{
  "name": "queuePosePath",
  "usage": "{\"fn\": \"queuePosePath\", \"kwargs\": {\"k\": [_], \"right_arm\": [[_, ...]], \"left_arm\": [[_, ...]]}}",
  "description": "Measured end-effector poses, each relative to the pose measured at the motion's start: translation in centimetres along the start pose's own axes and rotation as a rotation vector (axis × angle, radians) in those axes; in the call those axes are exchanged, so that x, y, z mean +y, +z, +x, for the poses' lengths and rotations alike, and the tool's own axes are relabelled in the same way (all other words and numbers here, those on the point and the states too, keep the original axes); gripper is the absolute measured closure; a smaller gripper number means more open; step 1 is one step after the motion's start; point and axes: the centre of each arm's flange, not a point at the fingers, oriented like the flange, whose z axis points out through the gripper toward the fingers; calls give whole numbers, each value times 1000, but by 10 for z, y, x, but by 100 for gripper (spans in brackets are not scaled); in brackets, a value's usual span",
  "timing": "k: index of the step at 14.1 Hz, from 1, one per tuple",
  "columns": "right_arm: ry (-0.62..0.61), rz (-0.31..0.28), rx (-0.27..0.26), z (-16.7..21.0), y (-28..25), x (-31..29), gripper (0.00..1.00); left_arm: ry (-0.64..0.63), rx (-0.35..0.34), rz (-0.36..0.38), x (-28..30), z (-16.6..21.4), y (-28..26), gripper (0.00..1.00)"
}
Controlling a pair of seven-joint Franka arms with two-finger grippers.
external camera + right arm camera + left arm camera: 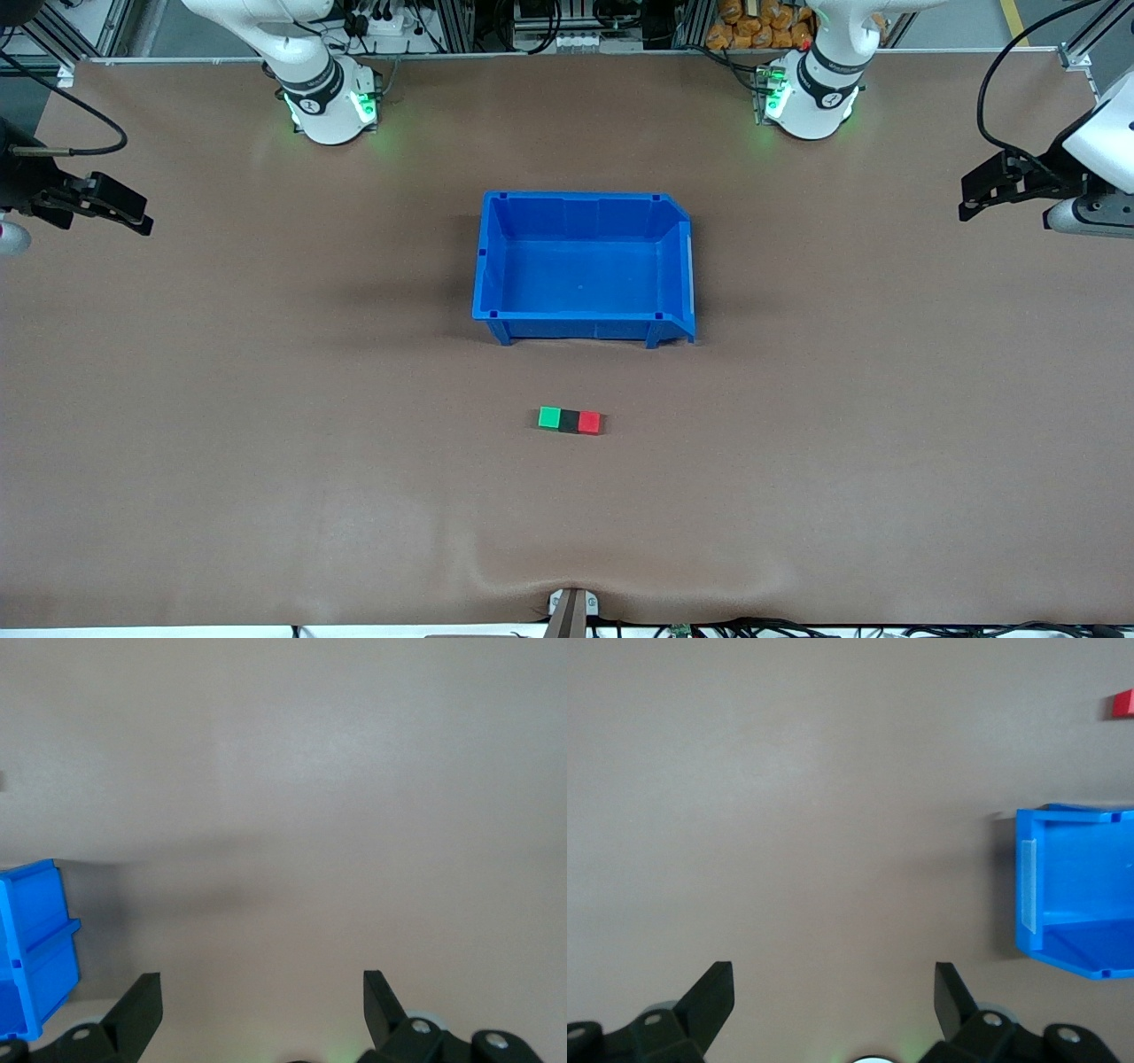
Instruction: Attach green and red cubes to black cube
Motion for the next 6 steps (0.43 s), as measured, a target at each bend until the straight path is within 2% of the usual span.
{"fn": "queuePosePath", "kwargs": {"k": [6], "right_arm": [[-10, 24, -1, 0, 0, -2, 0]], "left_arm": [[-8, 0, -2, 0, 0, 0, 0]]}}
